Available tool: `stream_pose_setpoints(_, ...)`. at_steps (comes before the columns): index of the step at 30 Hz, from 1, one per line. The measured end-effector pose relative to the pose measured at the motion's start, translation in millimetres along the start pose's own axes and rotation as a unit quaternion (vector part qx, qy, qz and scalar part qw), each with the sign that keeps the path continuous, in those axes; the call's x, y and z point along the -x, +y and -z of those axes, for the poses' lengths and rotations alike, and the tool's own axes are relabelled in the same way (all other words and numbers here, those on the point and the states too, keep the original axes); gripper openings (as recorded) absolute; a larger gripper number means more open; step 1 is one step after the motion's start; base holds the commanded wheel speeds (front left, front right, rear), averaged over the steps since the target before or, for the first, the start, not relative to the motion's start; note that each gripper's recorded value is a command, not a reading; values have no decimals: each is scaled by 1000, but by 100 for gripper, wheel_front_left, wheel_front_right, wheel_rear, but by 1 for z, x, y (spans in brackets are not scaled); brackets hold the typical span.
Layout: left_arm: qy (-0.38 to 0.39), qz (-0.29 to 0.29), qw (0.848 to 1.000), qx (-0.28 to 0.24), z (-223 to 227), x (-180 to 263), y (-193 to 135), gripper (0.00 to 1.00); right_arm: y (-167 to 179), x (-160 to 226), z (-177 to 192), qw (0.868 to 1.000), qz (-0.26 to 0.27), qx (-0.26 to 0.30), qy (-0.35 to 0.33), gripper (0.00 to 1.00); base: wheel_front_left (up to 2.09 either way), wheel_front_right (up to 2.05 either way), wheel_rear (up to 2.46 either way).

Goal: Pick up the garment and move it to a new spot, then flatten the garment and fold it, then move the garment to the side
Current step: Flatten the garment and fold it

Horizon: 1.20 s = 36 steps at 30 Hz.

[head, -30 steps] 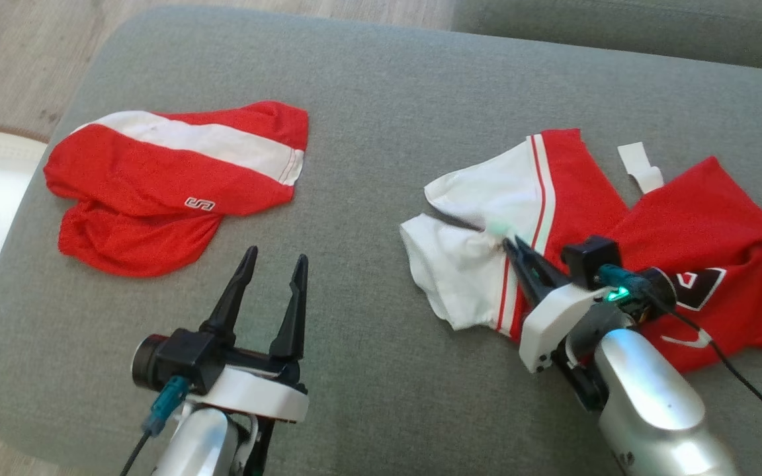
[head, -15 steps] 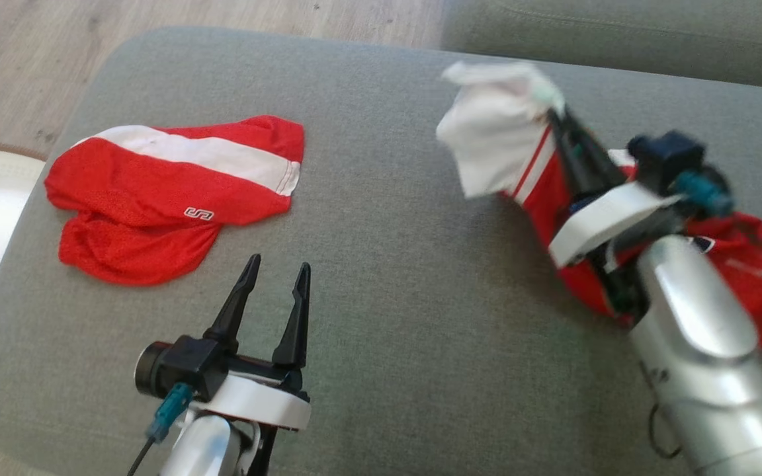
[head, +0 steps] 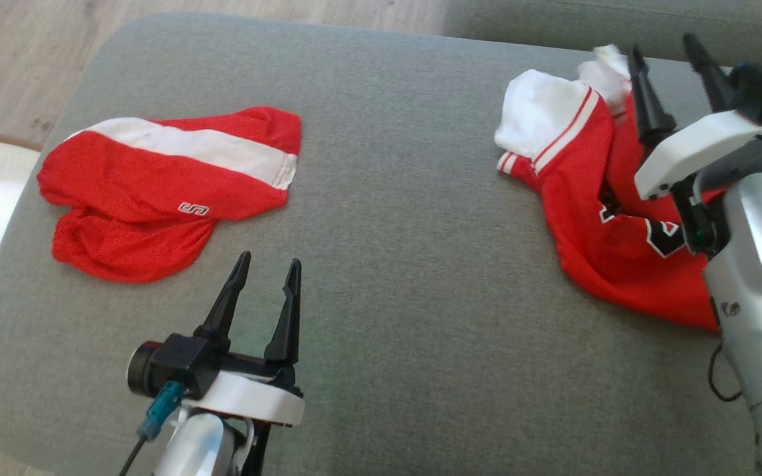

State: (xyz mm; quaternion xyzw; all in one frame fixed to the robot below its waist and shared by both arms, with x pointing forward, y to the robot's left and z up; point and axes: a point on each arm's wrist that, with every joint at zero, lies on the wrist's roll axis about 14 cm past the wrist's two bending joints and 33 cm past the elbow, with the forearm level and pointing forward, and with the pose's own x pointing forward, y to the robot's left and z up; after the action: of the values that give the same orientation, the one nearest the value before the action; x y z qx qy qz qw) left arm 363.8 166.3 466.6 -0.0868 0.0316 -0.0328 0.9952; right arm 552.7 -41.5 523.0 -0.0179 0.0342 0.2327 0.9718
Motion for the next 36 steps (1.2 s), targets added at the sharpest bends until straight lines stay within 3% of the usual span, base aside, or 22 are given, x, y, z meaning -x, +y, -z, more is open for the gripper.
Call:
stream_pose_setpoints(10,-7,32,999,-1,-4,-11,-19,100,-23,33,-27,996,35,-23,-73,100,0,0,0)
stream_pose_setpoints(26,-26,70,997,-2,-15,-17,-45,100,31,136,46,993,54,-93,-40,100,0,0,0)
stream_pose_setpoints(36,-16,62,998,-1,-8,-13,-39,100,48,127,47,996,27,-84,-25,100,0,0,0)
